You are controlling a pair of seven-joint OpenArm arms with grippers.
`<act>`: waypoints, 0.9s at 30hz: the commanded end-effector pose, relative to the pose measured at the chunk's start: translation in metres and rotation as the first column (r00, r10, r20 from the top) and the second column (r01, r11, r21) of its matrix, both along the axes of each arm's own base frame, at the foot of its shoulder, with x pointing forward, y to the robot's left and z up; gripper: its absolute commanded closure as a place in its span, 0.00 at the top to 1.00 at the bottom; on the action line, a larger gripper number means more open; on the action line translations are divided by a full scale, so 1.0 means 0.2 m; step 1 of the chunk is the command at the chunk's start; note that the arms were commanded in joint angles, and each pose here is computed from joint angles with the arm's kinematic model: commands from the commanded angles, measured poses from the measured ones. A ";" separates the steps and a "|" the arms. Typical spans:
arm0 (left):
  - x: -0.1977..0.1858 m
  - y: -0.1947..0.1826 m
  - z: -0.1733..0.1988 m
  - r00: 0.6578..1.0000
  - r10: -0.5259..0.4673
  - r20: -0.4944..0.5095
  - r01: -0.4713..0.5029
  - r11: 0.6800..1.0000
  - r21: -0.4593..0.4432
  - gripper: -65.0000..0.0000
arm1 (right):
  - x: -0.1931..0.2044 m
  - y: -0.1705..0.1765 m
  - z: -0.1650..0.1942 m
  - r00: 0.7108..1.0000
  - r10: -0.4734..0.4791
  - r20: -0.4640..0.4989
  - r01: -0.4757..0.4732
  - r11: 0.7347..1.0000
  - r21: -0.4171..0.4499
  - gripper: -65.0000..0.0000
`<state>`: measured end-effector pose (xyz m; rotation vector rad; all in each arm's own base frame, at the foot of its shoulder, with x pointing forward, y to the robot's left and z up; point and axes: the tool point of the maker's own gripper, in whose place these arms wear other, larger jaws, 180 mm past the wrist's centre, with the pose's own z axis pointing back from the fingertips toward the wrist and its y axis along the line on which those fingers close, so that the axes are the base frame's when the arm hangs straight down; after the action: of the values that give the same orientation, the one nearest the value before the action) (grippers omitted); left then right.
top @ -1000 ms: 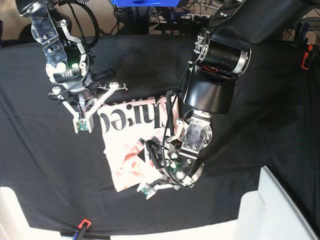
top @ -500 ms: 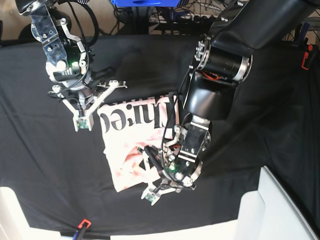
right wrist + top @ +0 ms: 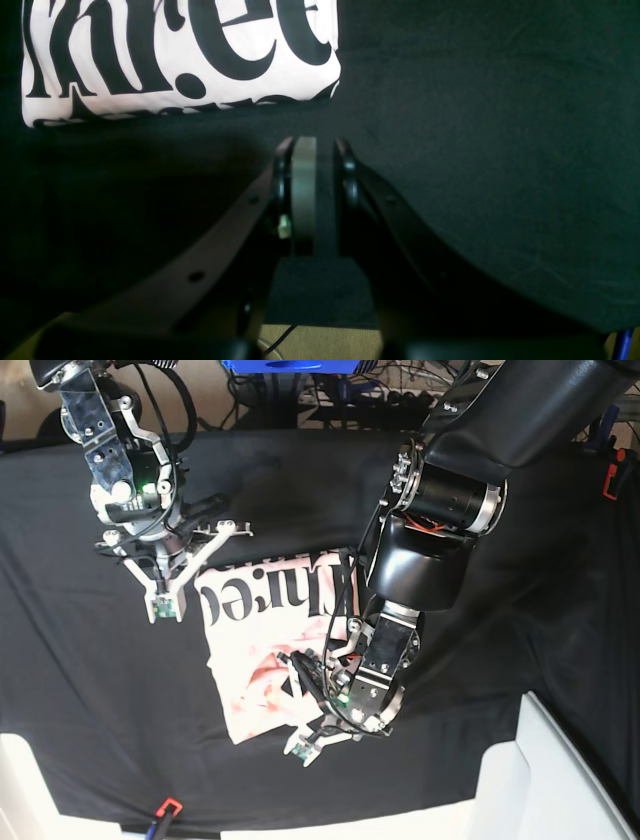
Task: Fold the T-shirt properly
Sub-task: 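Tuck the loose pink fabric under the folded stack with the left gripper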
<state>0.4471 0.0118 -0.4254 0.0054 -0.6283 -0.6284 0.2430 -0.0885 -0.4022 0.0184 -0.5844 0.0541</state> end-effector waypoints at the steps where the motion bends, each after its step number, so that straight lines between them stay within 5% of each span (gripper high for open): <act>1: 0.09 -0.04 0.11 0.998 -0.007 0.059 0.008 1.000 -0.020 0.51 | 0.04 -0.01 0.04 0.999 -0.003 0.042 0.004 1.000 -0.006 0.09; 17: 0.03 -0.02 0.00 1.000 0.000 -0.007 0.000 1.000 -0.008 0.51 | 0.04 -0.01 0.04 0.999 -0.004 0.042 0.004 1.000 -0.004 0.09; 27: 0.10 -0.03 0.06 0.998 0.021 0.066 -0.019 0.999 -0.028 0.51 | 0.02 -0.01 0.03 1.000 -0.003 0.030 0.004 1.000 -0.006 0.09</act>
<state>0.4468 0.0141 -0.4372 0.0056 -0.6318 -0.5988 0.2374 -0.0885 -0.4056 0.0188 -0.5714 0.0540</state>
